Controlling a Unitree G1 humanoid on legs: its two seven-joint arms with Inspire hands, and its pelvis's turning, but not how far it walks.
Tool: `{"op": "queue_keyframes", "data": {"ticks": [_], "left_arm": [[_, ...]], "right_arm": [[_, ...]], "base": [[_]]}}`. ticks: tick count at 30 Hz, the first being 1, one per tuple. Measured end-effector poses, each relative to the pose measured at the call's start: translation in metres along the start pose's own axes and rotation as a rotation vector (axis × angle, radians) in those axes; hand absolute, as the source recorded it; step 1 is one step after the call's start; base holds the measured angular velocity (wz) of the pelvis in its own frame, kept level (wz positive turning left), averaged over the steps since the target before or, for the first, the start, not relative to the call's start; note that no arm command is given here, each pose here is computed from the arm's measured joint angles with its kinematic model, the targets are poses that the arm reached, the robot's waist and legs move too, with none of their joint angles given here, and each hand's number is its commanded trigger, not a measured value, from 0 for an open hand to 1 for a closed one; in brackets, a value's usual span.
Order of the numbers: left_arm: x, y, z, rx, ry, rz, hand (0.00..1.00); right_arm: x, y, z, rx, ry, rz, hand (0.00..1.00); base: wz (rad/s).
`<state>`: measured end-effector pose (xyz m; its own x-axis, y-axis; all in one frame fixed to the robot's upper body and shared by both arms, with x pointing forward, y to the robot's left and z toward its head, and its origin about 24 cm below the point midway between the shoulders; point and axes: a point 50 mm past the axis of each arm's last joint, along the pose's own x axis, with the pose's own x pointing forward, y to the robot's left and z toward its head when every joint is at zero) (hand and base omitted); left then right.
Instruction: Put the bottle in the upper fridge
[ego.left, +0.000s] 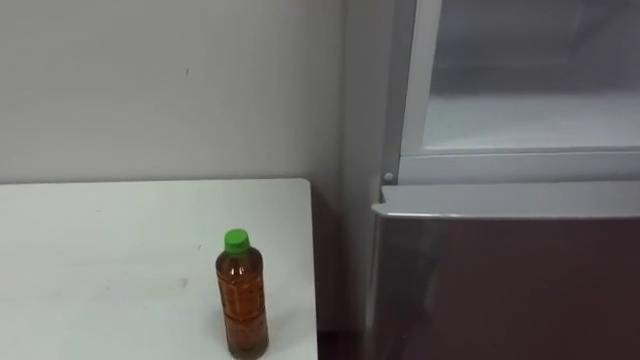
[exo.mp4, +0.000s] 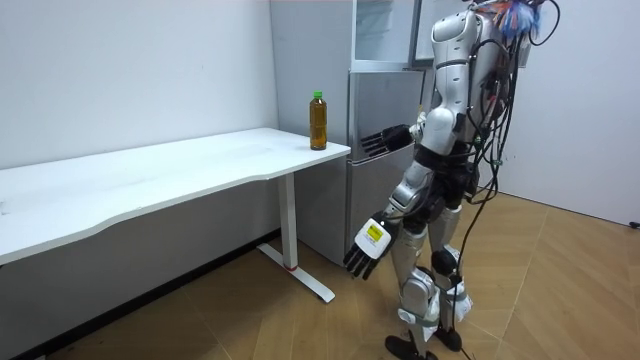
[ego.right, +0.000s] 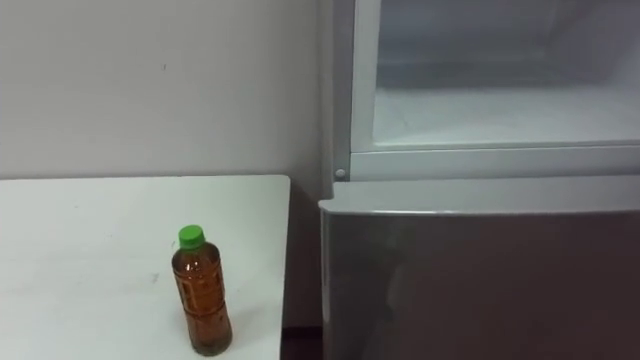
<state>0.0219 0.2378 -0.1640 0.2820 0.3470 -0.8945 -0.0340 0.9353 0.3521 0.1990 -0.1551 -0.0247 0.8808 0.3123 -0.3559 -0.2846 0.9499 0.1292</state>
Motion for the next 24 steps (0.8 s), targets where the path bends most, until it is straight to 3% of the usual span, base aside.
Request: {"op": "queue_keyframes", "data": {"ticks": [9, 17, 24], "left_arm": [[-0.003, 0.000, -0.016, 0.134, 0.078, -0.015, 0.00], [-0.002, 0.002, -0.018, 0.215, 0.088, -0.029, 0.00], [-0.003, 0.000, -0.018, 0.255, 0.090, -0.037, 0.00]], "right_arm": [[-0.004, 0.001, 0.025, -0.095, -0.061, 0.041, 0.00], [0.003, 0.029, 0.104, -0.130, -0.450, 0.137, 0.00], [0.001, 0.030, 0.108, -0.079, -0.480, 0.150, 0.00]], "base": [[0.00], [0.13], [0.06]]}}
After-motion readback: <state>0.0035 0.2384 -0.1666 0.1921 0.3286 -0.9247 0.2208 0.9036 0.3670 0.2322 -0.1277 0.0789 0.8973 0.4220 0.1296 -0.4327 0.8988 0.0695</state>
